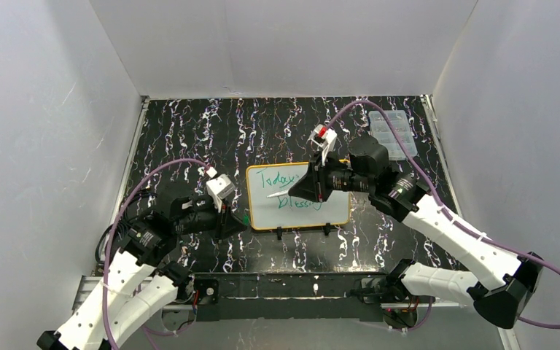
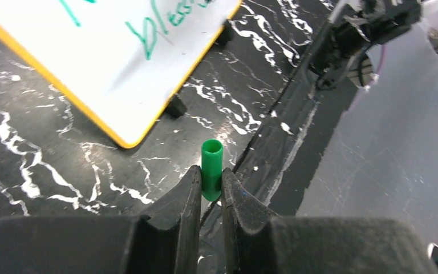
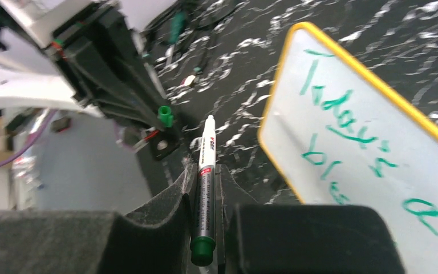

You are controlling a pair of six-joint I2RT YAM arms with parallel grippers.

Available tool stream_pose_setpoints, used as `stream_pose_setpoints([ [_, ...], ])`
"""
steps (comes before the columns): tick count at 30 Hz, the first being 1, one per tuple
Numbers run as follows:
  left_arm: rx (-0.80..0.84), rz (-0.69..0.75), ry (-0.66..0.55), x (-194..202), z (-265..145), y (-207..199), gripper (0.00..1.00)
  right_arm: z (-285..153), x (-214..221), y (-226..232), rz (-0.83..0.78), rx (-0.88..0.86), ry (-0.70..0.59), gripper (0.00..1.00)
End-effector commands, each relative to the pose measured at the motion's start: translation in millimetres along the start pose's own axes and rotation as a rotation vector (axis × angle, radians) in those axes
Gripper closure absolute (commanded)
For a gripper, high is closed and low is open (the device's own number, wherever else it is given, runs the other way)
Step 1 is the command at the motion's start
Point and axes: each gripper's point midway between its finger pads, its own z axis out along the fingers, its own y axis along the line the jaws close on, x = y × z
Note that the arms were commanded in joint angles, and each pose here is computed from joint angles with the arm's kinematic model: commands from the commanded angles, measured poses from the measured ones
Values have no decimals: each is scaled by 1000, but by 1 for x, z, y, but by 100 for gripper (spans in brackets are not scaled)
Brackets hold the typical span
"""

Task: Write a sentence on the whiteboard
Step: Close the whiteboard marker at the center of the board.

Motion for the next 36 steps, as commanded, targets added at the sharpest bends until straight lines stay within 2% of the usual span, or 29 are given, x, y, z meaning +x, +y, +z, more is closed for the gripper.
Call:
stream_pose_setpoints([
  [1,183,29,4,2,3,-31,100,-19,-16,59,37,-299,31,99],
  [8,263,62,56,13,6,-49,100,-16,5,66,132,-366,141,99],
  [19,292,76,106,22,12,-57,100,-11,32,58,193,-354,267,99],
  [36,305,78,130,26,14,-59,100,-5,38,56,199,-374,276,99],
])
